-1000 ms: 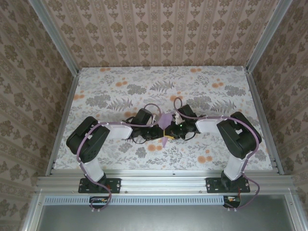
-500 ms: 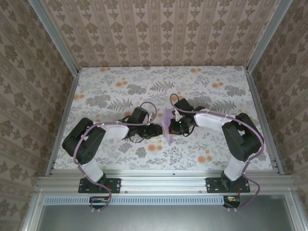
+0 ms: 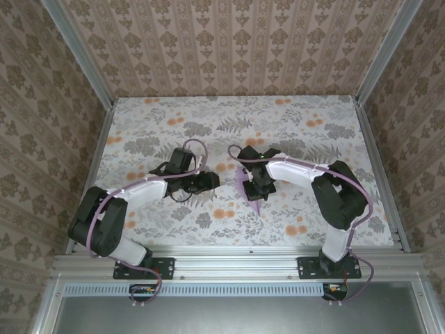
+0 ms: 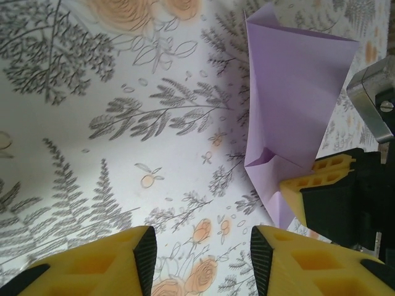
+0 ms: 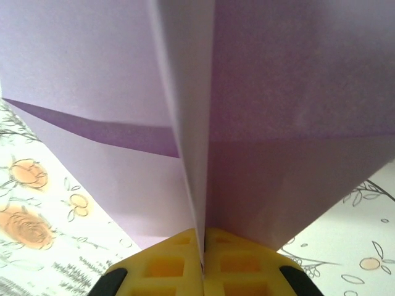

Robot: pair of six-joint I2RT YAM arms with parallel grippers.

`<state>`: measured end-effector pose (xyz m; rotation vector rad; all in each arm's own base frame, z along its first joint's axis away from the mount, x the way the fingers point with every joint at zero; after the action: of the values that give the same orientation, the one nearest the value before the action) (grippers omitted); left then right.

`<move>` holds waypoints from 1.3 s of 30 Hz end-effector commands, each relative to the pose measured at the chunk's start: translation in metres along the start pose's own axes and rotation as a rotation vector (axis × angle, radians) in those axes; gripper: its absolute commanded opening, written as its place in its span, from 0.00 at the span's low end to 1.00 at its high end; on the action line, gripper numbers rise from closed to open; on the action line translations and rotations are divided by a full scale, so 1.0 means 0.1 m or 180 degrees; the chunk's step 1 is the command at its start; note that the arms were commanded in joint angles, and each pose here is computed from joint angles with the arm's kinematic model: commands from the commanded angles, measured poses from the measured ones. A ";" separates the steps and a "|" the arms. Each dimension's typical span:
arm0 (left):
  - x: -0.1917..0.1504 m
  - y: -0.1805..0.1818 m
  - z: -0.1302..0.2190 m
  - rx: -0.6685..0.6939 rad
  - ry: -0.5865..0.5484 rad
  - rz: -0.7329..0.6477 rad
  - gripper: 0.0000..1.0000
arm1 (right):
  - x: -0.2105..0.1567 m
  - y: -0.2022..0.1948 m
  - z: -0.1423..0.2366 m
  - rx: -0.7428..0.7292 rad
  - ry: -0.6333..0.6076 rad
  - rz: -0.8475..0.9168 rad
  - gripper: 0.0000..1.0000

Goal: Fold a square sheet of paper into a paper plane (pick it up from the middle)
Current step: Move a paper plane to the center of the table.

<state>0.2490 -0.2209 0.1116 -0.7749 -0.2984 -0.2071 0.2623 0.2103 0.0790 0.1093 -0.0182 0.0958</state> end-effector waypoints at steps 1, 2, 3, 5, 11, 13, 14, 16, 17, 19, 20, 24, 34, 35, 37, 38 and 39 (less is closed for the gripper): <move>-0.11 0.06 0.04 0.0030 0.0113 -0.0032 0.48 | 0.00 -0.05 -0.05 -0.0292 0.0048 0.0134 0.09; -0.11 0.06 0.04 0.0034 0.0117 -0.0023 0.48 | 0.00 -0.04 -0.06 -0.0311 0.0037 0.0146 0.09; -0.12 0.07 0.04 0.0042 0.0120 -0.0017 0.48 | 0.01 -0.03 -0.07 -0.0329 0.0020 0.0175 0.10; -0.12 0.08 0.03 0.0051 0.0127 -0.0011 0.48 | 0.01 0.00 -0.09 -0.0391 -0.0018 0.0231 0.13; -0.13 0.10 -0.01 0.0038 0.0154 0.0007 0.49 | 0.03 0.05 -0.17 -0.0533 -0.0100 0.0337 0.16; -0.13 0.10 -0.01 0.0040 0.0170 0.0009 0.49 | 0.03 0.07 -0.19 -0.0587 -0.0136 0.0367 0.16; -0.13 0.10 -0.02 0.0043 0.0175 0.0015 0.49 | 0.04 0.07 -0.19 -0.0612 -0.0159 0.0377 0.16; -0.13 0.10 -0.02 0.0039 0.0185 0.0008 0.49 | 0.04 0.09 -0.20 -0.0656 -0.0185 0.0400 0.15; -0.14 0.11 -0.03 0.0043 0.0196 0.0015 0.49 | 0.04 0.09 -0.20 -0.0670 -0.0192 0.0414 0.15; -0.14 0.12 -0.04 0.0043 0.0204 0.0017 0.49 | 0.03 0.12 -0.22 -0.0687 -0.0206 0.0447 0.15; -0.14 0.12 -0.04 0.0037 0.0207 0.0017 0.49 | 0.03 0.13 -0.23 -0.0716 -0.0207 0.0465 0.15; -0.15 0.13 -0.06 0.0037 0.0225 0.0027 0.50 | 0.03 0.16 -0.27 -0.0807 -0.0205 0.0513 0.14; -0.18 0.17 -0.10 0.0051 0.0269 0.0029 0.50 | 0.01 0.21 -0.41 -0.1163 -0.0130 0.0670 0.10; -0.17 0.16 -0.10 0.0049 0.0270 0.0028 0.50 | 0.01 0.22 -0.41 -0.1168 -0.0129 0.0681 0.09; -0.18 0.17 -0.11 0.0047 0.0283 0.0024 0.50 | 0.01 0.24 -0.41 -0.1176 -0.0143 0.0681 0.08; -0.18 0.17 -0.12 0.0047 0.0286 0.0023 0.50 | 0.01 0.24 -0.40 -0.1170 -0.0154 0.0680 0.08; -0.18 0.17 -0.12 0.0051 0.0286 0.0023 0.51 | 0.02 0.25 -0.38 -0.1157 -0.0175 0.0671 0.08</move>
<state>0.2418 -0.2156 0.0902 -0.7425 -0.2283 -0.2053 0.2624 0.2380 0.0626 -0.2335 -0.1184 0.3020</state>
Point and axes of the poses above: each hand's point on the last joint's axis, 136 mm out from that joint toward the fingers, its own z axis back along the fingers, its own y axis along the line the jaws close on, x = y × z, the point moved 5 cm from there along z, back along the fingers, and after that the axes turned 9 degrees about -z, right-handed, at the moved point
